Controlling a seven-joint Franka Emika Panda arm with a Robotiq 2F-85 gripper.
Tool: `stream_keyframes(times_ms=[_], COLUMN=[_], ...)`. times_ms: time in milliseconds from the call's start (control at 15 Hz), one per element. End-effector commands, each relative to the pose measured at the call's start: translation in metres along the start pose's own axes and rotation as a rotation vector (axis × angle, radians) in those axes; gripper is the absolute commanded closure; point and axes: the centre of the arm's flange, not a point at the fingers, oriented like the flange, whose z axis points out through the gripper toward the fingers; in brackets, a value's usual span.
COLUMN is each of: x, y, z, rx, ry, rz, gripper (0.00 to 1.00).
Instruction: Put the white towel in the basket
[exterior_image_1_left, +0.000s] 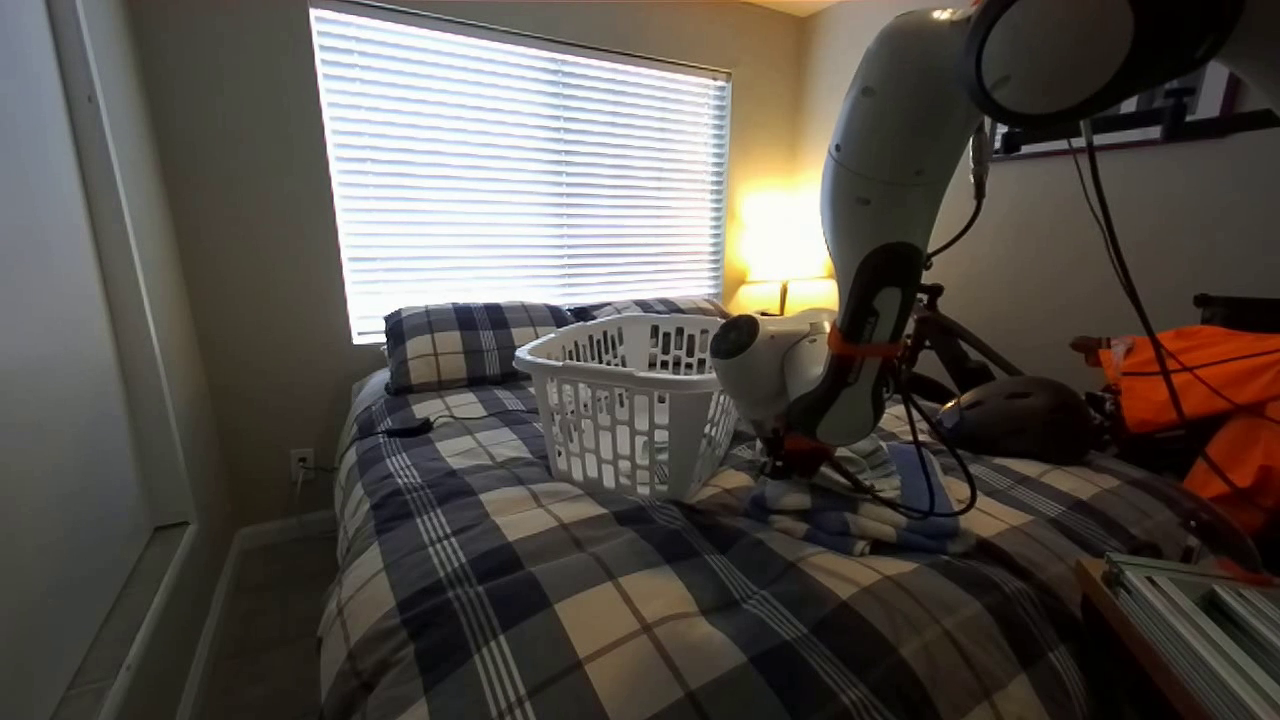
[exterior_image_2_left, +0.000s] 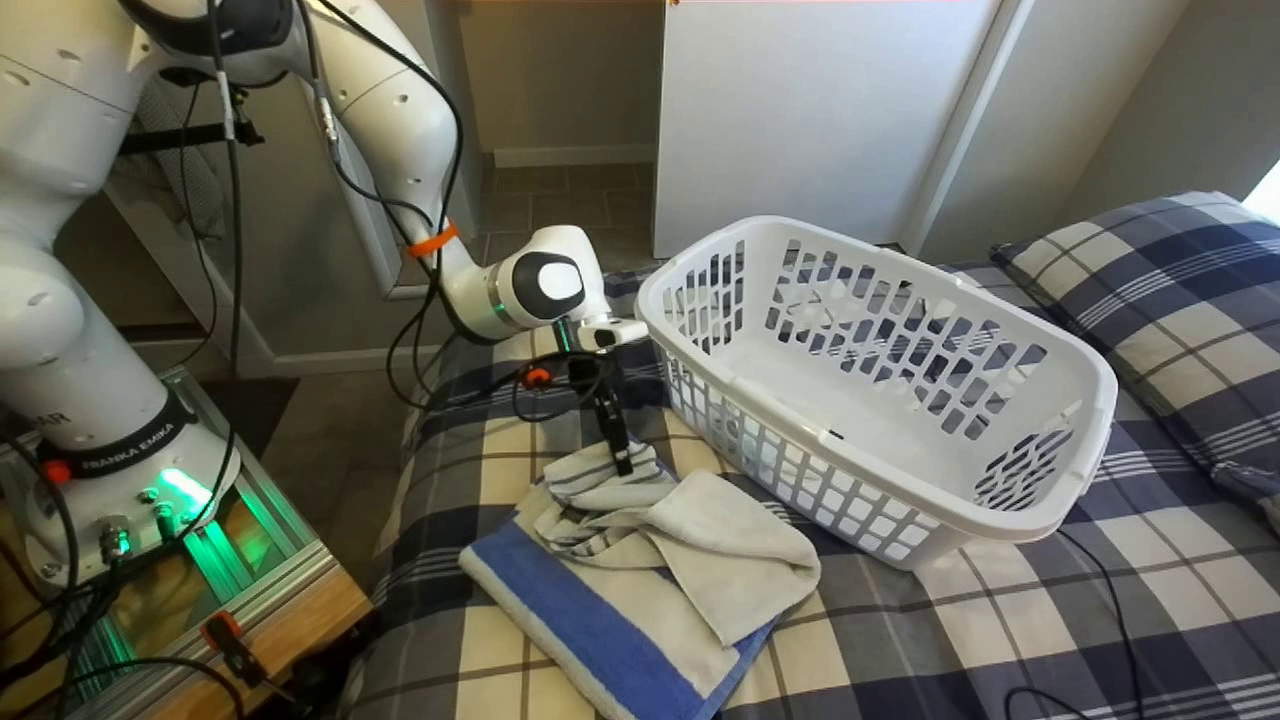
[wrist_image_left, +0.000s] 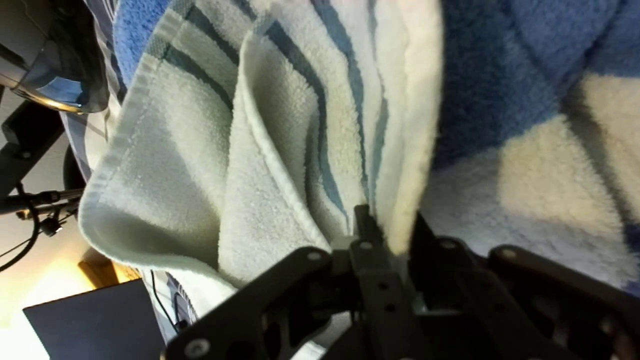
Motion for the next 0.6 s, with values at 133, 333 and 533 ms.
stream_keyframes(times_ms=[133, 333, 533], x=[-0.025, -0.035, -0.042], y=[0.026, 0.052, 0.082], z=[-0.031, -0.056, -0.086], rx=[-0.024, -0.027, -0.023], ry=[0.022, 0.109, 0.253], rz=[0.009, 0.064, 0.158], gripper=[0.98, 0.98, 0.98])
